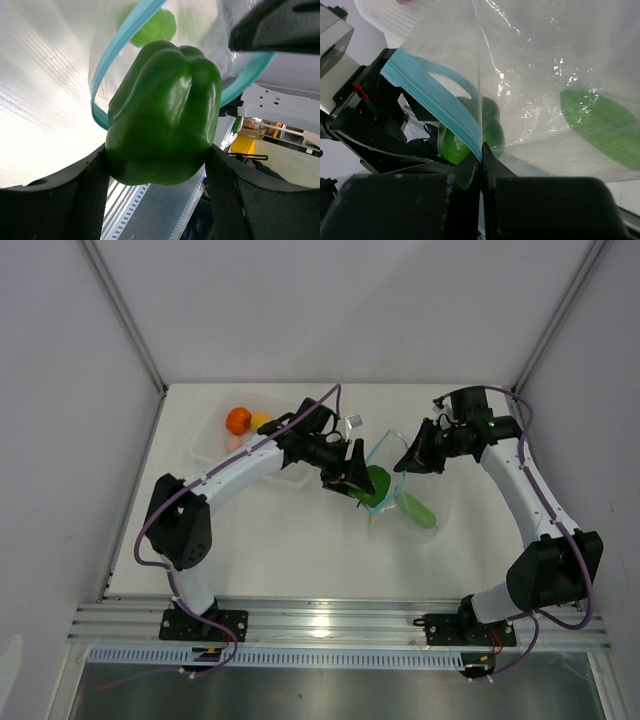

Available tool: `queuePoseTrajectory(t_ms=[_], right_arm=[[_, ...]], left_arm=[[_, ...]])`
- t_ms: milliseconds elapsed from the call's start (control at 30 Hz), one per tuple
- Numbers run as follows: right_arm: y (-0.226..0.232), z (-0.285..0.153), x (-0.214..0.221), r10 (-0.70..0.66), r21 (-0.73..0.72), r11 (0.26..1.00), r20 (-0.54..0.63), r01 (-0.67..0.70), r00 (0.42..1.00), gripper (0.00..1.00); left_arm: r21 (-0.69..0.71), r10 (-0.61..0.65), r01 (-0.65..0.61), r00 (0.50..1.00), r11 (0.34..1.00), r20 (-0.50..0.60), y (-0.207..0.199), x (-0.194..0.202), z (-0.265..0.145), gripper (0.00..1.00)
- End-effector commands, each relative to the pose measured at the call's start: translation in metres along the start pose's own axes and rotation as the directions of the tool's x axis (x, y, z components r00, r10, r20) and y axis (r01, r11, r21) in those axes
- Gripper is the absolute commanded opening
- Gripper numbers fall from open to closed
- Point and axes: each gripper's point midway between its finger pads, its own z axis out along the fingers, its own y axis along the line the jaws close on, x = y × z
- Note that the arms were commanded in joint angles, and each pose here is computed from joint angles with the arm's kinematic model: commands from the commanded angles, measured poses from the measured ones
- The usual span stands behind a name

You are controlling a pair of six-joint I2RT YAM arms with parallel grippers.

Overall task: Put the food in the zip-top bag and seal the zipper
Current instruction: Place the fake vegetable in the zipper food storage bag, then pick up the fake vegetable from the bin.

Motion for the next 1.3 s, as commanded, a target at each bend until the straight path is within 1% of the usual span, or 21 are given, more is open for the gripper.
queuePoseTrajectory(t_ms=[0, 133, 233, 267, 333, 367, 433, 533, 567, 733, 800, 867, 900, 933, 967, 1000, 1033, 1133, 1200, 1233, 1267], right_arm=[[0.013, -0.006, 0.004, -0.025, -0.056, 0.998, 0.003, 0.025, 1.0, 0.0], [0.015, -0.005, 0.004, -0.029, -0.069, 0.997, -0.006, 0.029, 1.0, 0.0], [0.016, -0.003, 0.005, -0.034, -0.076, 0.997, -0.017, 0.033, 0.999, 0.0], [0.016, -0.002, 0.005, -0.032, -0.077, 0.997, -0.022, 0.03, 0.999, 0.0], [0.017, -0.002, 0.006, -0.033, -0.085, 0.996, -0.029, 0.03, 0.999, 0.0], [0.017, -0.001, 0.006, -0.03, -0.09, 0.996, -0.035, 0.027, 0.999, 0.0], [0.02, 0.0, 0.005, -0.013, -0.113, 0.994, -0.044, 0.008, 0.999, 0.0], [0.029, -0.001, 0.001, 0.014, -0.161, 0.987, -0.055, -0.023, 0.998, 0.0], [0.032, -0.001, 0.0, 0.019, -0.174, 0.984, -0.058, -0.029, 0.998, 0.0], [0.038, 0.0, -0.005, 0.048, -0.21, 0.976, -0.067, -0.061, 0.997, 0.0], [0.038, -0.001, -0.006, 0.057, -0.211, 0.975, -0.065, -0.069, 0.996, 0.0], [0.038, -0.002, -0.007, 0.061, -0.21, 0.975, -0.06, -0.072, 0.996, 0.0], [0.037, -0.002, -0.008, 0.064, -0.21, 0.975, -0.058, -0.075, 0.996, 0.0], [0.037, -0.001, -0.008, 0.064, -0.208, 0.975, -0.058, -0.075, 0.996, 0.0], [0.035, -0.002, -0.009, 0.066, -0.205, 0.976, -0.057, -0.077, 0.996, 0.0], [0.034, 0.0, -0.008, 0.068, -0.2, 0.977, -0.062, -0.079, 0.996, 0.0], [0.033, 0.0, -0.008, 0.07, -0.198, 0.977, -0.061, -0.081, 0.996, 0.0], [0.03, 0.002, -0.008, 0.078, -0.187, 0.978, -0.064, -0.088, 0.995, 0.0], [0.029, 0.003, -0.009, 0.078, -0.185, 0.979, -0.065, -0.089, 0.995, 0.0], [0.029, 0.004, -0.01, 0.079, -0.182, 0.979, -0.066, -0.09, 0.995, 0.0], [0.028, 0.003, -0.011, 0.081, -0.179, 0.98, -0.069, -0.092, 0.994, 0.0]], left_arm=[[-0.006, 0.038, -0.038, 0.999, 0.999, 0.024, -0.013, -0.014, -0.007, 0.25], [-0.011, 0.026, -0.026, 0.999, 1.0, 0.018, -0.014, -0.02, -0.005, 0.27], [-0.03, 0.019, -0.018, 1.0, 0.999, 0.025, -0.016, -0.026, -0.007, 0.33], [-0.031, 0.021, -0.02, 0.999, 0.999, 0.029, -0.017, -0.029, -0.007, 0.37], [-0.053, 0.031, -0.029, 0.999, 0.998, 0.04, -0.015, -0.032, -0.008, 0.39], [-0.062, 0.035, -0.032, 0.999, 0.998, 0.041, -0.015, -0.033, -0.008, 0.42], [-0.065, 0.055, -0.052, 0.998, 0.997, 0.045, -0.018, -0.038, -0.01, 0.45], [-0.098, 0.056, -0.053, 0.998, 0.994, 0.029, -0.012, -0.037, -0.008, 0.54], [-0.107, 0.06, -0.056, 0.998, 0.993, 0.036, -0.012, -0.039, -0.01, 0.99], [-0.135, 0.105, -0.095, 0.992, 0.986, 0.064, -0.015, -0.045, -0.018, 1.0], [-0.188, 0.129, -0.108, 0.986, 0.976, 0.102, -0.009, -0.049, -0.023, 0.99], [-0.269, 0.167, -0.113, 0.969, 0.957, 0.185, -0.01, -0.056, -0.044, 0.99], [-0.366, 0.169, -0.077, 0.959, 0.927, 0.226, 0.011, -0.057, -0.051, 1.0], [-0.394, 0.216, -0.087, 0.931, 0.915, 0.295, 0.002, -0.064, -0.07, 0.99], [-0.441, 0.222, -0.06, 0.919, 0.895, 0.326, 0.009, -0.066, -0.08, 1.0], [-0.516, 0.237, -0.01, 0.895, 0.857, 0.377, 0.021, -0.073, -0.094, 0.99], [-0.549, 0.236, 0.03, 0.883, 0.835, 0.407, 0.025, -0.074, -0.108, 0.99], [-0.601, 0.118, 0.262, 0.847, 0.755, 0.518, 0.067, -0.081, -0.149, 0.99], [-0.536, -0.02, 0.354, 0.847, 0.766, 0.531, 0.089, -0.082, -0.149, 1.0], [-0.468, -0.125, 0.413, 0.838, 0.782, 0.531, 0.104, -0.081, -0.155, 1.0], [-0.424, -0.205, 0.473, 0.818, 0.772, 0.538, 0.117, -0.082, -0.154, 0.99]])
